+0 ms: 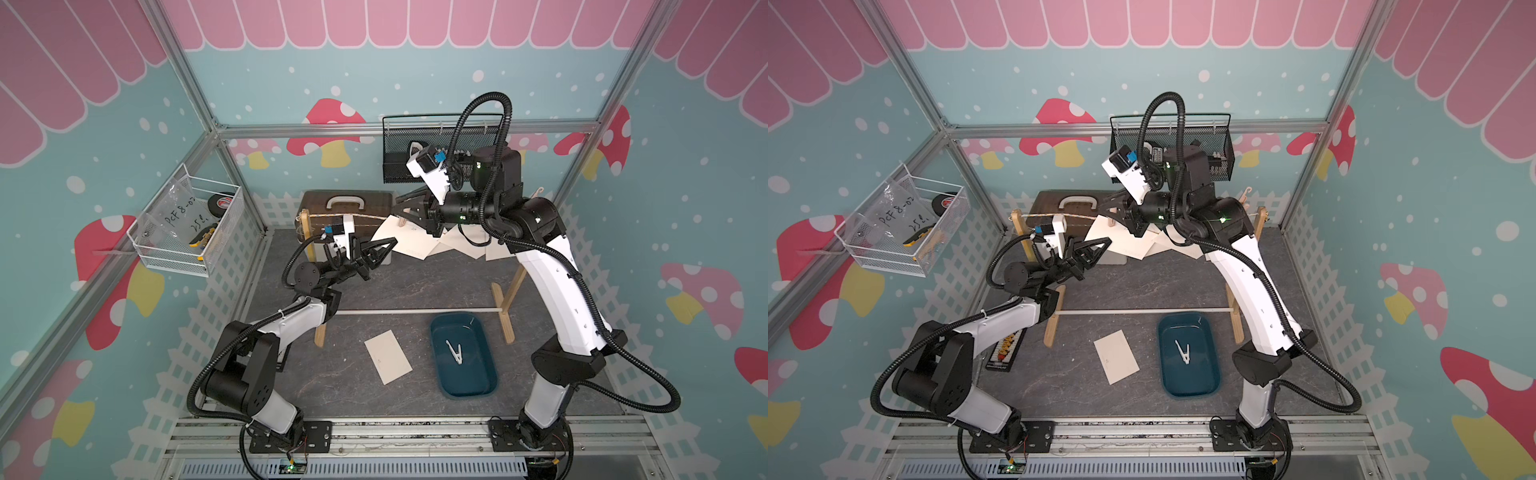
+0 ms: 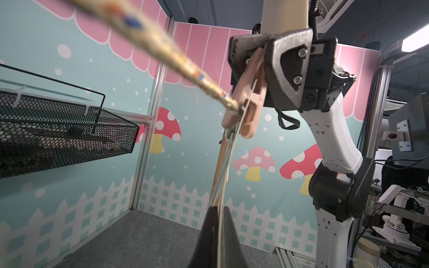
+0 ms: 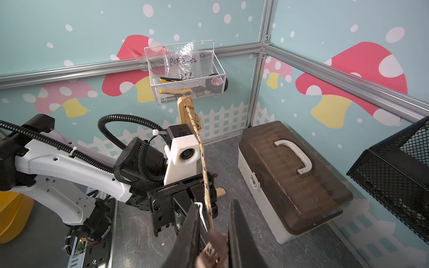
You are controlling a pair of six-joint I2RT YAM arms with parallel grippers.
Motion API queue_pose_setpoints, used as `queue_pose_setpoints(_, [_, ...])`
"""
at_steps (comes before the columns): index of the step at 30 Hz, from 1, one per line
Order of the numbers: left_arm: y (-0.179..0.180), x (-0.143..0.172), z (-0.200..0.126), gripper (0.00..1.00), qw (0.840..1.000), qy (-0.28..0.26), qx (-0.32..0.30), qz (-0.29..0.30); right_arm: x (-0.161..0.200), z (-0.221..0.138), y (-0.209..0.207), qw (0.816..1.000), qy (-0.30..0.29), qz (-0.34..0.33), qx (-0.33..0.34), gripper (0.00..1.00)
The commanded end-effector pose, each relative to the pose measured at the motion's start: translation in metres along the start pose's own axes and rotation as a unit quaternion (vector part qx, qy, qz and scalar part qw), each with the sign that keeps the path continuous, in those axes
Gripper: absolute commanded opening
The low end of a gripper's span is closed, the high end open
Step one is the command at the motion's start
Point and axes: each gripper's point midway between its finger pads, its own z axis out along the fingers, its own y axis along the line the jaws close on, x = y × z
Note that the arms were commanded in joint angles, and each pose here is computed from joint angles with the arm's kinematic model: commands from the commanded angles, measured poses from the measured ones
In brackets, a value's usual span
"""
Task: Remove the postcards from the strings
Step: Remove the clamp from the clothesline, then place the clamp in the storage box.
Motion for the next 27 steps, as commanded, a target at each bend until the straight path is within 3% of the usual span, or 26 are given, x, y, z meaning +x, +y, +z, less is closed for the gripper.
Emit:
queue_pose_setpoints(1, [0.002,-0.005,0.000,0.00,1.000,-0.011,-0.003,-0.006,-0.019,-0.011,0.004,1.000,-0.025,-0.001,0.007,0.05])
queue_pose_setpoints(12, [0.005,0.013,-0.013,0.00,0.999,-0.003,-0.030,-0.026,-0.070,-0.050,-0.004,0.990,-0.113,0.043,0.078,0.00])
queue_pose_setpoints(16, [0.004,0.017,-0.018,0.00,0.998,0.008,-0.052,-0.041,-0.074,-0.069,0.010,0.989,-0.120,0.042,0.072,0.00])
queue_pose_setpoints(22, [-0.007,0.040,-0.034,0.00,0.988,0.068,-0.121,-0.066,-0.052,-0.112,0.021,0.983,-0.112,0.072,0.125,0.00])
queue_pose_setpoints(27, [-0.027,0.060,-0.053,0.00,0.975,0.126,-0.168,-0.067,-0.008,-0.135,0.036,0.981,-0.086,0.103,0.143,0.00])
